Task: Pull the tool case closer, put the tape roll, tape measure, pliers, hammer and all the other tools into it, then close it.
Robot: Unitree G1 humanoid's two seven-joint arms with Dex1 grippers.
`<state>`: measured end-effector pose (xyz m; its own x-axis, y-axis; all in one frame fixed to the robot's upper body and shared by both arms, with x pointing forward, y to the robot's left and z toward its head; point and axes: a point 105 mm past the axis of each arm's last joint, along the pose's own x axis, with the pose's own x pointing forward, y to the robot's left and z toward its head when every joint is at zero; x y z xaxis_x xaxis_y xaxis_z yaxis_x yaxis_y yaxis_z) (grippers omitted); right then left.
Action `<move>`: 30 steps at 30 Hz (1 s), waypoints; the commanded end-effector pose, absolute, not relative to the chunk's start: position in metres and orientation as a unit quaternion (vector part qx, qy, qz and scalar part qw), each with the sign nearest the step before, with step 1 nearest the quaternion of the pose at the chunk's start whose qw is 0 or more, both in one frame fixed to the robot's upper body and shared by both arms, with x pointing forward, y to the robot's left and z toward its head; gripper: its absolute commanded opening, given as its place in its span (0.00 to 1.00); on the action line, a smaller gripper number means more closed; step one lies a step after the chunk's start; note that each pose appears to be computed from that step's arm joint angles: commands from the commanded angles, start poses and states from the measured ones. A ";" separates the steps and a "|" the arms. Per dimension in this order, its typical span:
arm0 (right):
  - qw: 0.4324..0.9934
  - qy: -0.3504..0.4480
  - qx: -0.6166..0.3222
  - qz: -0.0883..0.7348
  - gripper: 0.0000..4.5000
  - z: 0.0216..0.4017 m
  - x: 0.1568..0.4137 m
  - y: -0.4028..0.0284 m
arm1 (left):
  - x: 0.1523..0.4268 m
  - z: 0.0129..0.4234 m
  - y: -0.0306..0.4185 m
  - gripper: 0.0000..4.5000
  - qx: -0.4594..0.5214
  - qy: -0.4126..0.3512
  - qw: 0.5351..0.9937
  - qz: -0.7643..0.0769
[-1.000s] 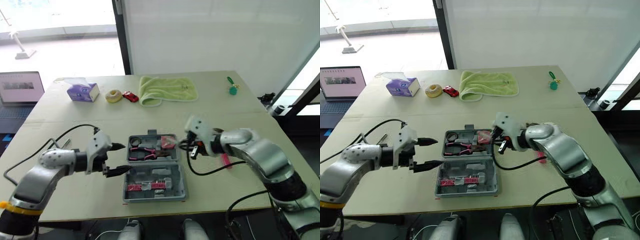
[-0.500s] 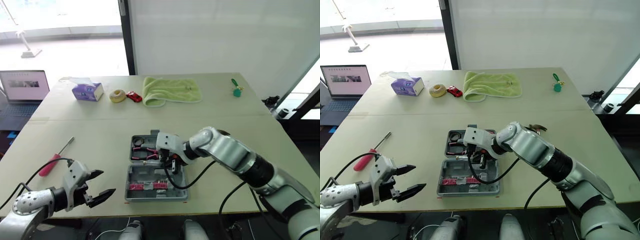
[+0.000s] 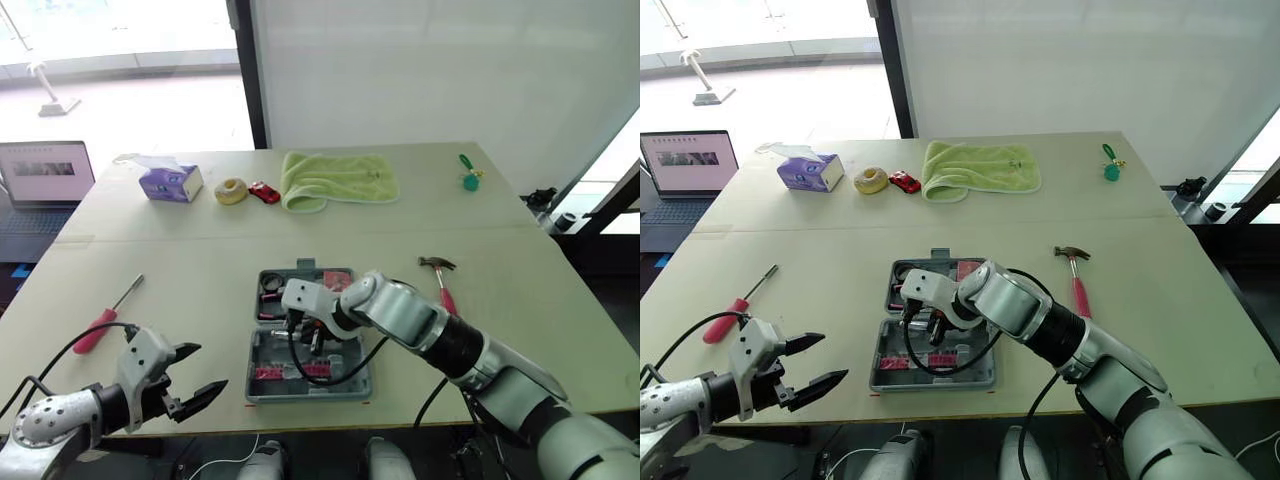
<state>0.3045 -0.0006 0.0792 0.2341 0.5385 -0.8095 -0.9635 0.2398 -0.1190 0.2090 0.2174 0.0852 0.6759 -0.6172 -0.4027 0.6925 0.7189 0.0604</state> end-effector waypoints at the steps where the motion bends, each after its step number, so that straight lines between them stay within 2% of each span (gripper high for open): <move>1: 0.717 0.303 -0.348 0.522 0.00 0.085 0.310 0.008 | 0.212 0.095 0.219 1.00 0.118 0.160 0.913 -0.356; 17: 0.699 0.220 -0.395 0.554 0.00 0.099 0.311 0.040 | 0.210 0.082 0.223 1.00 0.117 0.173 0.913 -0.350; 30: 0.671 0.211 -0.438 0.561 0.00 0.093 0.310 0.037 | 0.212 0.078 0.221 1.00 0.116 0.172 0.913 -0.351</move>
<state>0.3086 0.0319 0.0842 0.2685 0.5603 -0.7836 -0.9520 0.0302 -0.3046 0.2113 0.2238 0.0765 0.6934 -0.5962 -0.4047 0.6750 0.7340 0.0752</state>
